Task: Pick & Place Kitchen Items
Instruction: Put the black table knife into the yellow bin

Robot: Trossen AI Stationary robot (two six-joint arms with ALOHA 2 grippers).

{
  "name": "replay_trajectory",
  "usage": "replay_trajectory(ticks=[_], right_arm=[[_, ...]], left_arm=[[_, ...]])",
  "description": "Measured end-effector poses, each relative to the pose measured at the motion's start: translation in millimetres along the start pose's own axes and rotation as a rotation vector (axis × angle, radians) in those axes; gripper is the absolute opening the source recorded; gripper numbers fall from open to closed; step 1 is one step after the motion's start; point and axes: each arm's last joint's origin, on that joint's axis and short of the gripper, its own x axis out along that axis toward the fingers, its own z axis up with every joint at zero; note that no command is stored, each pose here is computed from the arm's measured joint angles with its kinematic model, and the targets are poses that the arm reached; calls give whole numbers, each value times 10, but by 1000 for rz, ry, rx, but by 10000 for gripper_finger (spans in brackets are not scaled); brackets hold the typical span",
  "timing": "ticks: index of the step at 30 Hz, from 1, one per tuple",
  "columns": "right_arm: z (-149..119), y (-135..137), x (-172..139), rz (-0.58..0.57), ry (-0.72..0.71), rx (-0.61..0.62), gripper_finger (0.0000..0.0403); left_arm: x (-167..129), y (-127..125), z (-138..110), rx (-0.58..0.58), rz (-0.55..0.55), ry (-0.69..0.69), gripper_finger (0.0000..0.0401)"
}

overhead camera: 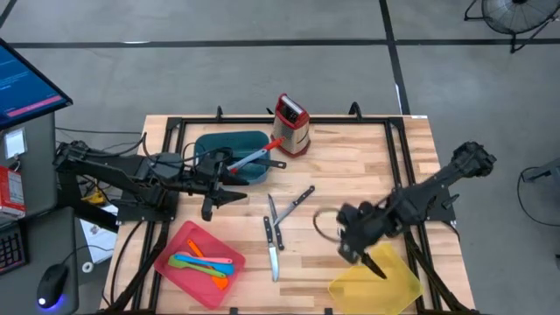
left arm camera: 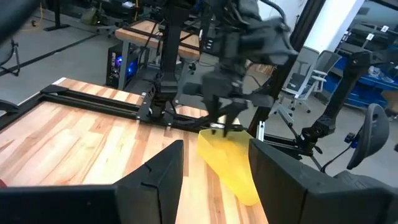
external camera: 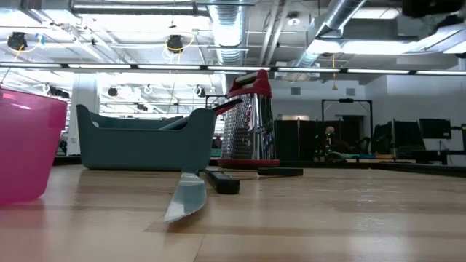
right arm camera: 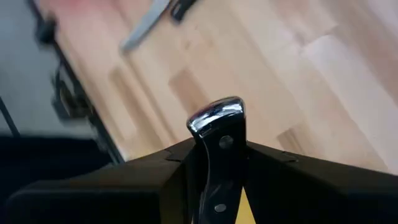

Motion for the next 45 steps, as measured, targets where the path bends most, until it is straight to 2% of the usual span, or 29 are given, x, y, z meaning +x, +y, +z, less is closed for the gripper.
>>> replay_trajectory(ticks=[3, 10, 13, 17, 26, 31, 45], right_arm=[[-174, 165, 134, 14, 36, -125, 87], [-543, 348, 578, -83, 177, -401, 87], [-643, 389, 734, -100, 240, -456, 87], [-776, 424, 855, -121, 284, -492, 87], [-1016, 460, 993, -166, 313, -549, 87], [-1161, 471, 1067, -199, 326, -529, 87], [-1391, 427, 982, -278, 326, -441, 87]], left_arm=[[0, 0, 0, 0, 0, 0, 163], [14, 18, -69, 3, 6, 19, 163], [25, 33, -121, 5, 11, 35, 163], [32, 45, -162, -42, 16, 46, 163], [32, 47, -162, -44, 20, 44, 163], [32, 47, -162, -44, 21, 43, 163], [32, 47, -161, -44, 22, 43, 163]])
